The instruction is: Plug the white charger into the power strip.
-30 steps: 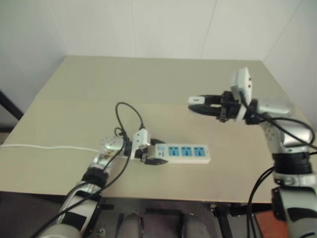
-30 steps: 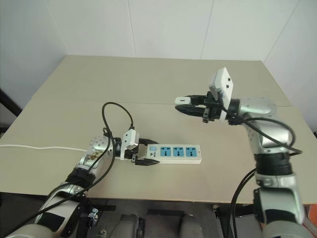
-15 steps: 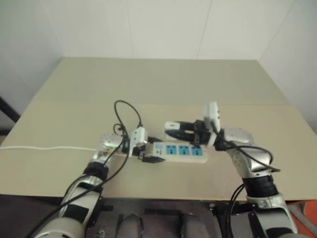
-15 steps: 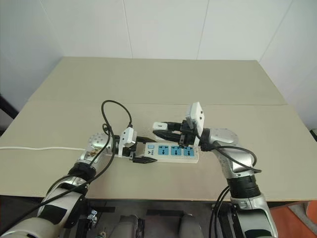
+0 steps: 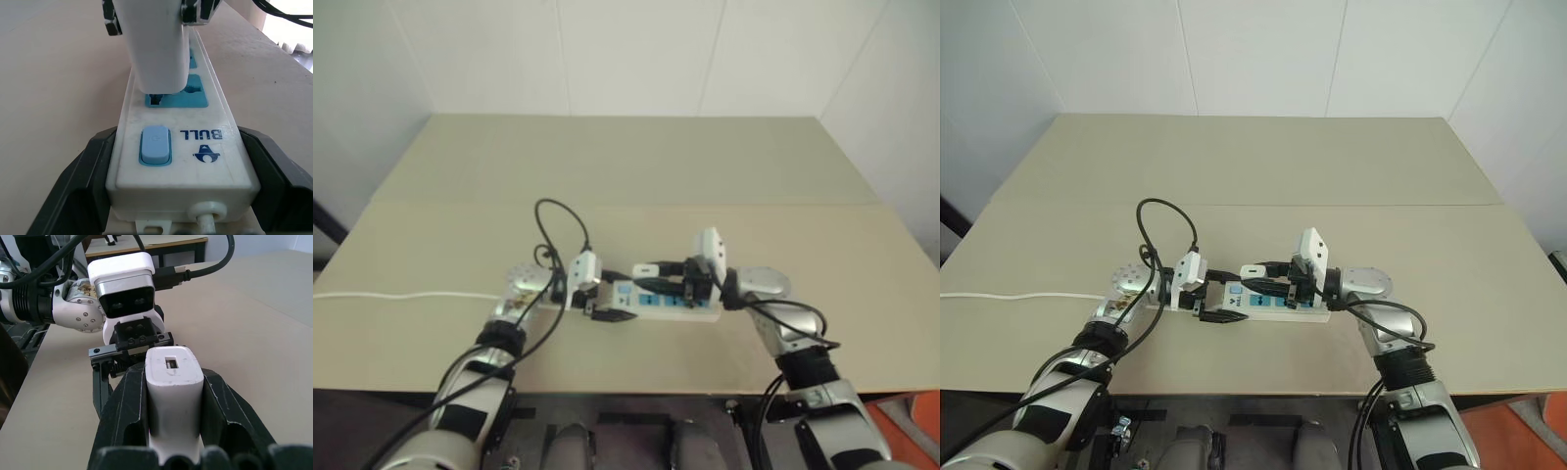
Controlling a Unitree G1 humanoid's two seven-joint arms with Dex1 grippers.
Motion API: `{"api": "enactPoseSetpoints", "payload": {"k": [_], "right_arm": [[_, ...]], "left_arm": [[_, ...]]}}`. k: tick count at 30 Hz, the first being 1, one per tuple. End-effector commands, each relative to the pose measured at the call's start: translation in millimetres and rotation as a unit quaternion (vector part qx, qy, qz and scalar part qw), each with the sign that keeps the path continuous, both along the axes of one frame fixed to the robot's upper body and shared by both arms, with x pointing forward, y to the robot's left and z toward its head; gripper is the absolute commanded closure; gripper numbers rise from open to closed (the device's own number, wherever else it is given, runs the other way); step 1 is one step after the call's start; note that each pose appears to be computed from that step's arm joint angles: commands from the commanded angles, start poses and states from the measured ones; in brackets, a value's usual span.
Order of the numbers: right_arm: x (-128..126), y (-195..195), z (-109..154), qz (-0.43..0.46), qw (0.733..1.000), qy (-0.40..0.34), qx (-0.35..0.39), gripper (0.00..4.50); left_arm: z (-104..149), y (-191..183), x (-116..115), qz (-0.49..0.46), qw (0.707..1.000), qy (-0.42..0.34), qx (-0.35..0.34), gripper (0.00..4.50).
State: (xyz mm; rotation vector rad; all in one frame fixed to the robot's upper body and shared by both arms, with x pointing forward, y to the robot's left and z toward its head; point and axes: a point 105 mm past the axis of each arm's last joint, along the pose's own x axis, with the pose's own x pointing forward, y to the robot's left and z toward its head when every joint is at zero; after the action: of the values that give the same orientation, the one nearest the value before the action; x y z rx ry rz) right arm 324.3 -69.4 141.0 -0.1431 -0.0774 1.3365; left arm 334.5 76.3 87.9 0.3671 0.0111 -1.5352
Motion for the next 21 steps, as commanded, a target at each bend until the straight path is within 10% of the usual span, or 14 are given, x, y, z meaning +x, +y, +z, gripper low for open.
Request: {"api": "enactPoseSetpoints", "payload": {"k": [1, 21], "right_arm": [[5.0, -4.4, 13.4, -0.006, 0.999, -0.031, 0.006, 3.38], [1.5, 3.4, 11.4, 0.021, 1.0, -0.016, 0.011, 3.38]], "left_arm": [[-9.3, 5.7, -5.2, -0.005, 1.0, 0.015, 0.02, 1.22], [-9.9, 5.5, -6.6, -0.002, 0.999, 0.025, 0.024, 1.22]]}}
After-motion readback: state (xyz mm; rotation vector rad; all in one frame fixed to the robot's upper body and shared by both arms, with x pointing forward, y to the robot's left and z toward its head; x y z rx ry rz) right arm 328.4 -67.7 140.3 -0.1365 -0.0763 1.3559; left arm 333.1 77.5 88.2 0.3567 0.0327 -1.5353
